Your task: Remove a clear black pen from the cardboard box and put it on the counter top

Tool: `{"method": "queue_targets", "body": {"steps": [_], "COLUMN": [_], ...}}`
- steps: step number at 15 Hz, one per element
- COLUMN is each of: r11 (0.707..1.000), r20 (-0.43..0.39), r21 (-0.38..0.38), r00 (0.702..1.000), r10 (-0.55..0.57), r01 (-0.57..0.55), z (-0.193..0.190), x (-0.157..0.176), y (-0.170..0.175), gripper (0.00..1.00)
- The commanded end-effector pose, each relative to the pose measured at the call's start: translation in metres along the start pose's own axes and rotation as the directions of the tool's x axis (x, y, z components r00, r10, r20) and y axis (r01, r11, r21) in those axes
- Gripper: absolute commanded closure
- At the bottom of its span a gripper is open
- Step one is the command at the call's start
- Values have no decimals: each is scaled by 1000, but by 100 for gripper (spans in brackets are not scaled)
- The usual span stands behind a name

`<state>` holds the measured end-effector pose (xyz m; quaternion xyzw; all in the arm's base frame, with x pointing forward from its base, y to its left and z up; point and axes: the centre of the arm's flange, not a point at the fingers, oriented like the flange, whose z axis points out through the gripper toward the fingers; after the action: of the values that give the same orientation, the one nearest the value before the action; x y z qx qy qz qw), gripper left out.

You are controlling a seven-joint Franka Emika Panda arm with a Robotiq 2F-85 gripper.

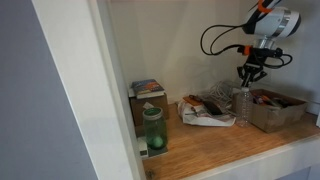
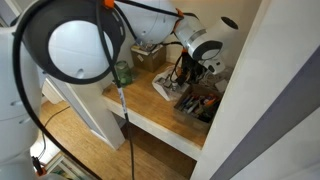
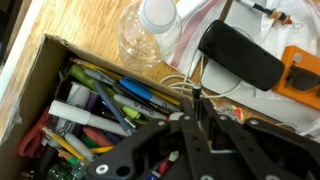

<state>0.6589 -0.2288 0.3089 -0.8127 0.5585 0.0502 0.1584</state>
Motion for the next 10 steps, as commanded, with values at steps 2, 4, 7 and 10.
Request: {"method": "queue_targets", "body": {"steps": [2,4,7,10], "r11": [992,976,924,846], "r20": [-25,-65,-137,-173], "r21": [83,120,142,133], "r00": [995,983,932,852], "r10": [-95,-175,-336,-493], "r01": [97,181,354,517], "z": [-25,-35,-43,-41], "x": [-37,-55,-91,-128], "y": [6,4,1,-1], "gripper": [97,97,97,97]}}
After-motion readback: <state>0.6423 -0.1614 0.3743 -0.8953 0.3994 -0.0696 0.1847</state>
